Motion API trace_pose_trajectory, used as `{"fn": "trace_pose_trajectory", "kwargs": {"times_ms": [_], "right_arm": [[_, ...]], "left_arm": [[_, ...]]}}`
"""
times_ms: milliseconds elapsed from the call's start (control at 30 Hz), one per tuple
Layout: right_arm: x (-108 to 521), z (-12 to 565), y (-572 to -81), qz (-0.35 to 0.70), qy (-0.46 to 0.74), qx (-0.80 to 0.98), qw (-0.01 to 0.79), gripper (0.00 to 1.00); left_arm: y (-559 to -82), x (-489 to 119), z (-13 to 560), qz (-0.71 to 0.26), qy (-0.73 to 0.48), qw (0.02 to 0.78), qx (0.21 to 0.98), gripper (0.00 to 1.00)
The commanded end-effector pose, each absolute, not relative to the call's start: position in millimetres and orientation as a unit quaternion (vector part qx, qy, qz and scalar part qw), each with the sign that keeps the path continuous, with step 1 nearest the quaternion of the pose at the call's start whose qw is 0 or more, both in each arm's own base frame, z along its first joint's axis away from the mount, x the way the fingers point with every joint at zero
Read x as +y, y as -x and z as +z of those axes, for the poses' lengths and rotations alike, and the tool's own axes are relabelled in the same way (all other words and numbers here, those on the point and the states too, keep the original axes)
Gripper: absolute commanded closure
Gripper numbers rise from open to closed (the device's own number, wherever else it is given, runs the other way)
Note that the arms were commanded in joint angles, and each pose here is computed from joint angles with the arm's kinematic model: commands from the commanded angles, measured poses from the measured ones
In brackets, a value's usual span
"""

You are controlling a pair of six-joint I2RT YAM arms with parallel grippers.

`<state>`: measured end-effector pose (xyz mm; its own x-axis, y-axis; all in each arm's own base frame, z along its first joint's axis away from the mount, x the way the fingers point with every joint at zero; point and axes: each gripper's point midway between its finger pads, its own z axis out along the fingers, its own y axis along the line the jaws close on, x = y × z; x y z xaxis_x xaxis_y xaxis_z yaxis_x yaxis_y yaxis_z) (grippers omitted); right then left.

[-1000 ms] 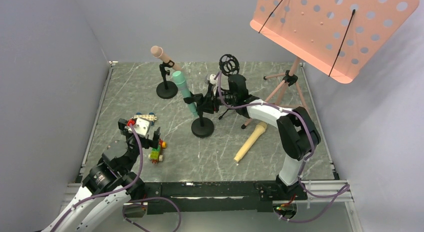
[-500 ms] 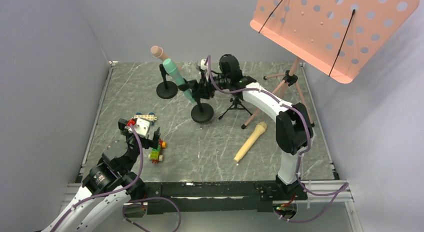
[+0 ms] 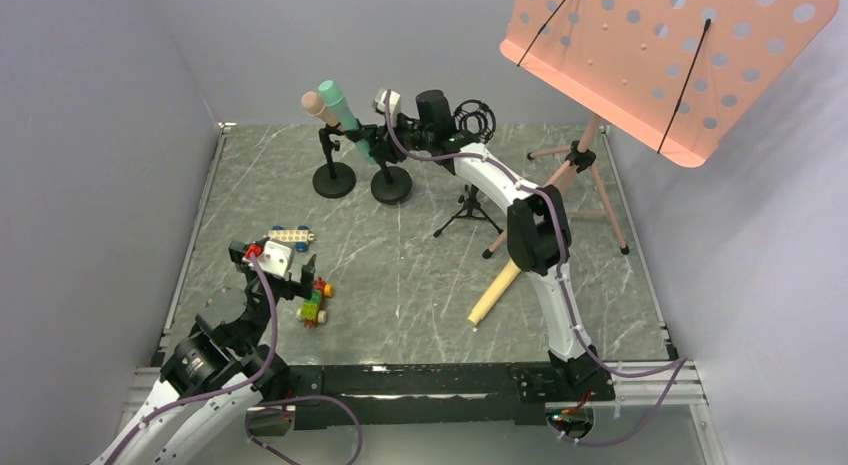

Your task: Attach the microphones to the stand

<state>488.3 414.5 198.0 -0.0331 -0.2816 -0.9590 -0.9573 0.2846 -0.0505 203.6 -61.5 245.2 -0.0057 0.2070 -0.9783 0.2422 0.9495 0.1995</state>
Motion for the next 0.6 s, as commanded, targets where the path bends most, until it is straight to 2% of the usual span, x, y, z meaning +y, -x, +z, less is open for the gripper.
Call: {"fn": "trace_pose_trajectory", "kwargs": {"times_ms": [0, 167, 367, 567], "right_arm": [[407.5, 270.9, -539.0, 0.299, 0.449, 0.59, 0.601, 1.0], [402.3, 265.6, -552.9, 0.301, 0.424, 0.6, 0.608, 1.0], [400.9, 231.9, -550.2, 0.32, 0.406, 0.629, 0.581, 1.0], [396.1, 209.4, -531.5, 0.333, 0.412, 0.645, 0.551, 0.86]], "left_arm": [[-204.5, -57.2, 249.4, -0.005, -0.149, 0.697, 0.701, 0.01], [-206.3, -58.8, 247.1, -0.003, -0.153, 0.694, 0.703, 0.01], [-208.7, -62.1, 242.7, 0.0, -0.162, 0.684, 0.712, 0.01], [-208.4, -62.1, 243.6, -0.001, -0.162, 0.687, 0.708, 0.01]]}}
